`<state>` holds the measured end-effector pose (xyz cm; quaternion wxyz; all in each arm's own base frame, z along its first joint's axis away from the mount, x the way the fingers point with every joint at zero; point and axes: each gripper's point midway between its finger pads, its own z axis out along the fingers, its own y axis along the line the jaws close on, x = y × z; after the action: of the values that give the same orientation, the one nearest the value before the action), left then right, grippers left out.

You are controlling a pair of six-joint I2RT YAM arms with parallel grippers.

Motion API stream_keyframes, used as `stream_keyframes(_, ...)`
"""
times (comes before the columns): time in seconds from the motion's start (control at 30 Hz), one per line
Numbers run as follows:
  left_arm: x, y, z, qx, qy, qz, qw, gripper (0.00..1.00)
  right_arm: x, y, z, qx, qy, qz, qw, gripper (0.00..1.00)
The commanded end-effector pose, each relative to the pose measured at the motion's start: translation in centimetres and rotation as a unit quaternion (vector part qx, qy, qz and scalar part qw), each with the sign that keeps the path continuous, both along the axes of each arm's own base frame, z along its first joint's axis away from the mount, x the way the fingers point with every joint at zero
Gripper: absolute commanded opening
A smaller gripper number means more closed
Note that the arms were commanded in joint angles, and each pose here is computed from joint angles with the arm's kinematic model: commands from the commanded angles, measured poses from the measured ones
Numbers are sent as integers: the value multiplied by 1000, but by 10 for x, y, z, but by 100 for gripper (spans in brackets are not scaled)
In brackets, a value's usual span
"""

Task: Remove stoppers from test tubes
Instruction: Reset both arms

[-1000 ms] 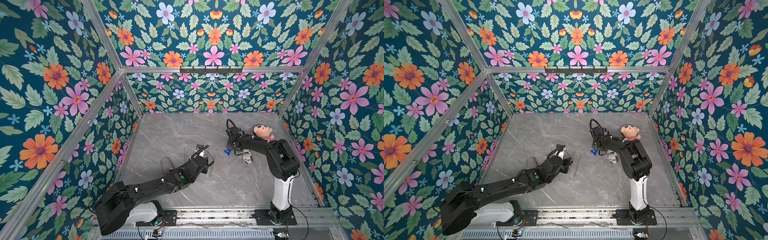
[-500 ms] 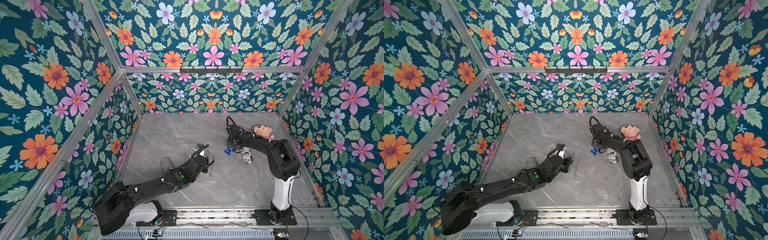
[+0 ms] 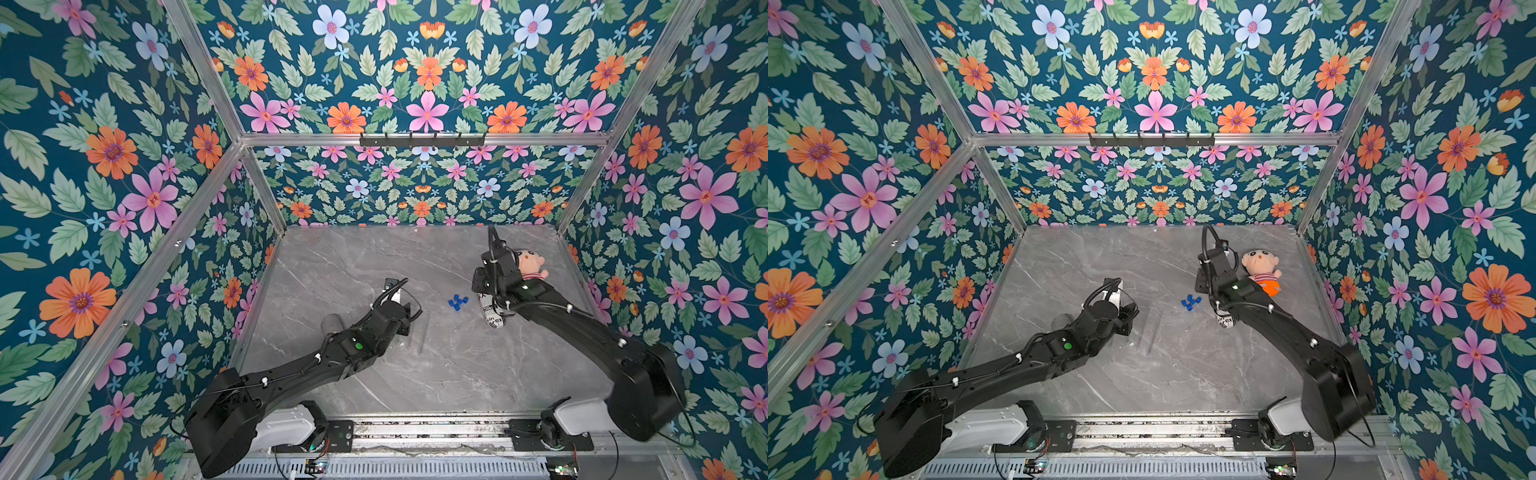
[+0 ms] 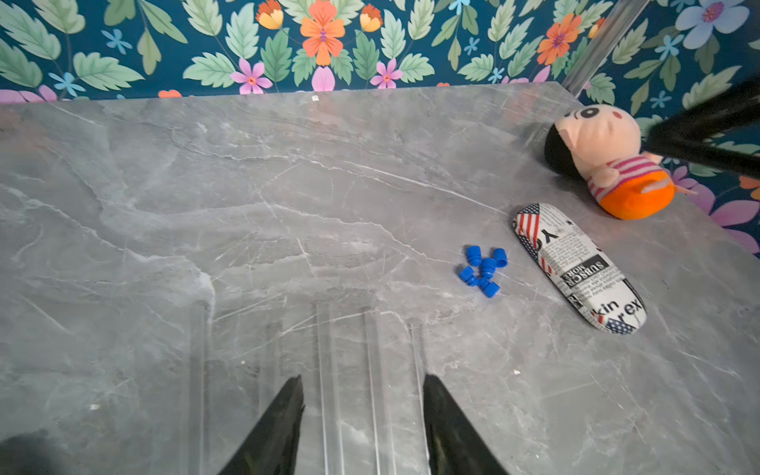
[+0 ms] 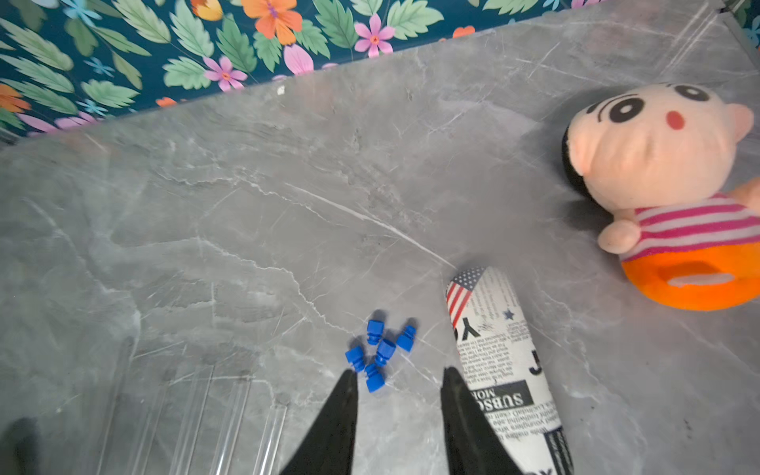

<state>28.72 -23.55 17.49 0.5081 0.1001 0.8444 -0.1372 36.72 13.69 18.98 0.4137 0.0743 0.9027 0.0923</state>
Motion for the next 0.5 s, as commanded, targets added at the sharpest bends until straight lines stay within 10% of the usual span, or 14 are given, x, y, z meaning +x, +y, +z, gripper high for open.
stream_keyframes(0.0,10,20,7,21,-14,15,1000,52,-15,-9,14,27,-41,26,998,37)
stream_keyframes(0.47,59,170,25,-37,-108,191,975,61,-68,-137,8,-18,-237,-116,964,47)
